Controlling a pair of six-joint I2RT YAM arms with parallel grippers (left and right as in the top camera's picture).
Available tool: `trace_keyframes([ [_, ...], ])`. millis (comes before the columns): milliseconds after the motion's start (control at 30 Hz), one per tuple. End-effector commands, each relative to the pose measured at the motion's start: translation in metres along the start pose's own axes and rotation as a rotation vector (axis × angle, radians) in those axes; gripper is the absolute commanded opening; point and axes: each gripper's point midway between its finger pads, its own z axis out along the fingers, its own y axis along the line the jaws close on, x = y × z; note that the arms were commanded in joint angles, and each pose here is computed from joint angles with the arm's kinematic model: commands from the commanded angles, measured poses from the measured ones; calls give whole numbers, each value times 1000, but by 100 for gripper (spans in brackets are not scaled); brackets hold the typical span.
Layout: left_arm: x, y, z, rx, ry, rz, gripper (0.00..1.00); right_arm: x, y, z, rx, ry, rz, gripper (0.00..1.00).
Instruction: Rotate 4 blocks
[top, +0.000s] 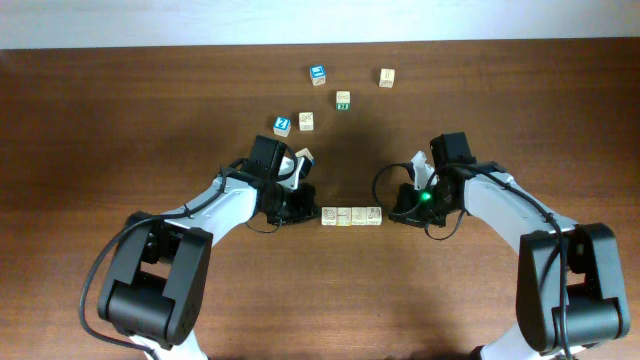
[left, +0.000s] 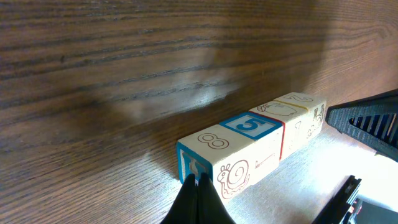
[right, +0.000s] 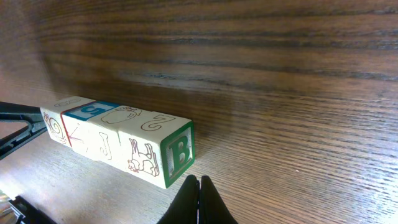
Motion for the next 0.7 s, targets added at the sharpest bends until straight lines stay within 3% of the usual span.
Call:
trace_keyframes([
  [0,-2,-3,1,21,4,22,0,4,1,4,-7,14,-21,4],
  [200,-2,-3,1,21,4,18,0,13,6,23,-68,79,-84,5],
  [667,-2,-3,1,21,4,18,0,7,5,22,-71,53,-112,4],
])
